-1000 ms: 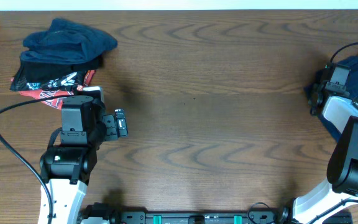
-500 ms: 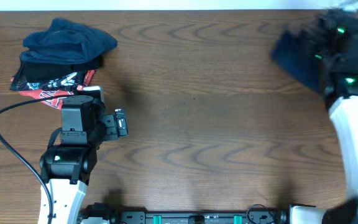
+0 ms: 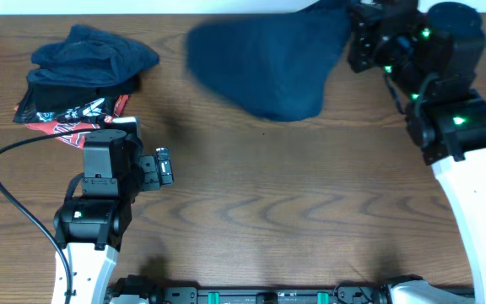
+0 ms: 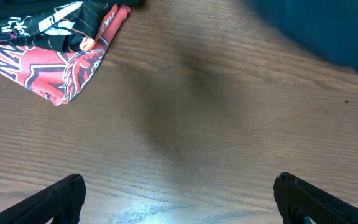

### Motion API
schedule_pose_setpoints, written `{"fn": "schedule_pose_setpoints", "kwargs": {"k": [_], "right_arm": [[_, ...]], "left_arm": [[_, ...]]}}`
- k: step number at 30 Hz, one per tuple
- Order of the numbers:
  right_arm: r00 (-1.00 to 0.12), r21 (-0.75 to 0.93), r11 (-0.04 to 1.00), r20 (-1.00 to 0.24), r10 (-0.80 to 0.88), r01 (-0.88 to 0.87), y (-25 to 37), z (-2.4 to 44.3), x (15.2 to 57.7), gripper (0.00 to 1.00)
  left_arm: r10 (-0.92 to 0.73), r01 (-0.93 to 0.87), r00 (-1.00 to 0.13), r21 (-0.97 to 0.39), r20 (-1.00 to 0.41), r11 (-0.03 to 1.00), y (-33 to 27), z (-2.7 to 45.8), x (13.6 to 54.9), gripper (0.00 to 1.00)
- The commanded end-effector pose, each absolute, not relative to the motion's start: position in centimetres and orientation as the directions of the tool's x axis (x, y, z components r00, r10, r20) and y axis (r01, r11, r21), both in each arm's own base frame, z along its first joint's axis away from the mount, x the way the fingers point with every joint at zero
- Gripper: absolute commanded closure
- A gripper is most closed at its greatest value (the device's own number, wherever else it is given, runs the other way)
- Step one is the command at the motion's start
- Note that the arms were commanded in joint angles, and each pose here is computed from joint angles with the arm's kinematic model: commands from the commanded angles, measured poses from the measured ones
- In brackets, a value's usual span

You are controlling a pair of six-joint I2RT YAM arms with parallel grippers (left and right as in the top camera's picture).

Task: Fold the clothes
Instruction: 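Swing the lifted shorts left and lay them flat on the table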

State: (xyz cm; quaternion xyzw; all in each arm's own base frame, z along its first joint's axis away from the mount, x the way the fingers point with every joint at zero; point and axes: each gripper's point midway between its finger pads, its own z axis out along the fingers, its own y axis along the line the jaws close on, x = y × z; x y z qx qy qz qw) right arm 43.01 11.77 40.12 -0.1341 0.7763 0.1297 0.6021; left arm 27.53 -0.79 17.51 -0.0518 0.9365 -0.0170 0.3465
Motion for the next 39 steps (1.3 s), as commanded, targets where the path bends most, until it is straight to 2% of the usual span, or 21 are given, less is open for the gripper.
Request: {"fn": "schedule_pose_setpoints", "kwargs": {"k": [1,5,9,11,16,21,27,32,36,39], "right_arm": [[-0.22,0.002,0.995,-0.975,-0.02,-0.096,4.9,41.9,43.4,0.99],[-0.243,-0.038,0.976,-0.97,0.016,0.216,-2.4,41.3,43.2,0.99],[-0.196,-0.027,0.96,-0.98,0.029,0.28,-5.0,42.3,43.3,0.99],[-0.166,-0.013,0.969,-0.986,0.029,0.248,-4.6,43.0,43.6,0.99],[-0.16,-0.055,0.998,-0.986,-0.05,0.029,-0.7,43.3,44.2,0.99],[-0.158,-0.077,0.996,-0.985,-0.069,0.042,-0.8,43.7,43.6,0.99],[-0.141,-0.119,0.992,-0.983,-0.114,0.032,-0.8,45.3,41.0,0.99],[-0.196,-0.174,0.984,-0.965,-0.177,-0.032,0.0,44.3,39.2,0.99],[-0.284,-0.159,0.966,-0.935,-0.214,-0.205,2.6,41.5,38.0,0.99],[-0.304,-0.135,0.913,-0.915,-0.263,-0.384,5.4,39.8,36.8,0.99]], "left_arm": [[-0.123,-0.095,-0.738,-0.078,-0.664,0.992,-0.7,18.4,27.8,0.02],[-0.123,-0.095,-0.738,-0.078,-0.664,0.992,-0.7,18.4,27.8,0.02],[-0.123,-0.095,-0.738,-0.078,-0.664,0.992,-0.7,18.4,27.9,0.02],[-0.123,-0.095,-0.738,-0.078,-0.664,0.992,-0.7,18.4,27.9,0.02],[-0.123,-0.095,-0.738,-0.078,-0.664,0.992,-0.7,18.4,27.8,0.02],[-0.123,-0.095,-0.738,-0.078,-0.664,0.992,-0.7,18.4,27.8,0.02],[-0.123,-0.095,-0.738,-0.078,-0.664,0.992,-0.7,18.4,27.9,0.02],[-0.123,-0.095,-0.738,-0.078,-0.664,0.992,-0.7,18.4,27.9,0.02],[-0.123,-0.095,-0.738,-0.078,-0.664,0.992,-0.7,18.4,27.8,0.02],[-0.123,-0.095,-0.738,-0.078,-0.664,0.992,-0.7,18.4,27.8,0.02]]}}
